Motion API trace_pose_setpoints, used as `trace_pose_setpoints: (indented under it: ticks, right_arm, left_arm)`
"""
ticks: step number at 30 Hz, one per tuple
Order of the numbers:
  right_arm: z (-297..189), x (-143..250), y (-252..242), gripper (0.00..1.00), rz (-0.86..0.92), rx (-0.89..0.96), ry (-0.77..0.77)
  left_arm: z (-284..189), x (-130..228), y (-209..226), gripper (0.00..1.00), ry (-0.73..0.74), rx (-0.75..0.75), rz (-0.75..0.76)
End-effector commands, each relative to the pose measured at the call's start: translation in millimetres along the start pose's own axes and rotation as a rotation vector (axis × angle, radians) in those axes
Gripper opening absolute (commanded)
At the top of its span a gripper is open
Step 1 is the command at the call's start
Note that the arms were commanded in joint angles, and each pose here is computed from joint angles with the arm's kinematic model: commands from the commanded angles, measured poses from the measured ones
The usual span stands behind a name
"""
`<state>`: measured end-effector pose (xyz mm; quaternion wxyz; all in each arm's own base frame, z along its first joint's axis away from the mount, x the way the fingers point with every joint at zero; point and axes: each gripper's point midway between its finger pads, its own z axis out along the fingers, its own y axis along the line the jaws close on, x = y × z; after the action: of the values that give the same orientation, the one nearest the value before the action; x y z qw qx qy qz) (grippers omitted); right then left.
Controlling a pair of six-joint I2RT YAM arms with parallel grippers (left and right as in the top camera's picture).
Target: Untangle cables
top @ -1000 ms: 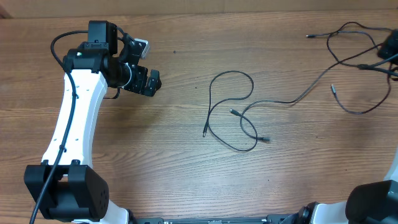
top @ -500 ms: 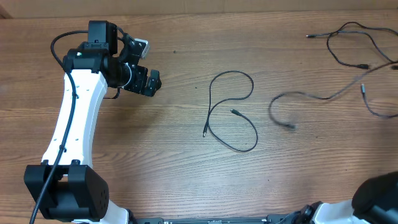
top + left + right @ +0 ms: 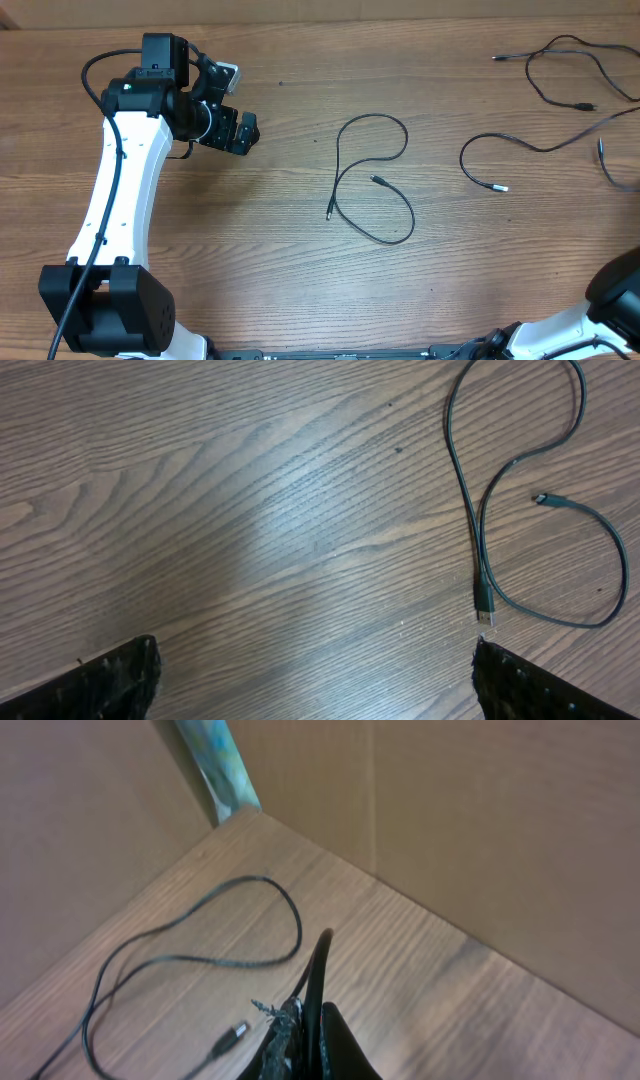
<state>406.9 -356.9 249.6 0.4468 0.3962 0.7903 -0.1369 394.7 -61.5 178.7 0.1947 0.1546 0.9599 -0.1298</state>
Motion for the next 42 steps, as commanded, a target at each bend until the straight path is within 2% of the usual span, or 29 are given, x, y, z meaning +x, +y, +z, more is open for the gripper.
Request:
trace_pose_setpoints:
  ticks: [1,8,9,10,12,13,22,34,42]
  right_arm:
    - [10,-7,3,0.04,0.009,-0.008,-0.031]
    - [29,5,1,0.04,0.008,-0.003,-0.007]
    - [32,8,1,0.12,0.008,-0.002,0.001]
    - [35,12,0,0.29,0.007,0.001,0.013]
    - [39,20,-1,0.84,0.006,0.006,0.04]
    - [40,24,-2,1.0,0.005,0.009,0.051]
    - [38,43,1,1.0,0.002,-0.011,0.133]
    - [6,76,88,1.0,0.048,-0.528,0.32]
    - [-10,104,126,1.0,-0.056,-0.613,0.399]
  left_arm:
    - [-9,-4,-3,1.0,-0.026,-0.007,0.004]
    - [-9,-4,-3,1.0,-0.026,-0.007,0.004]
    - [-9,-4,-3,1.0,-0.025,-0.007,0.004]
    - [-9,-4,-3,1.0,-0.026,-0.007,0.004]
    - [-9,-4,-3,1.0,-0.026,-0.007,0.004]
    - [-9,-4,-3,1.0,-0.026,-0.007,0.004]
    - [-9,-4,-3,1.0,-0.026,-0.007,0.004]
    - [-9,-4,-3,1.0,-0.026,-0.007,0.004]
    - [-9,-4,-3,1.0,-0.026,-0.007,0.004]
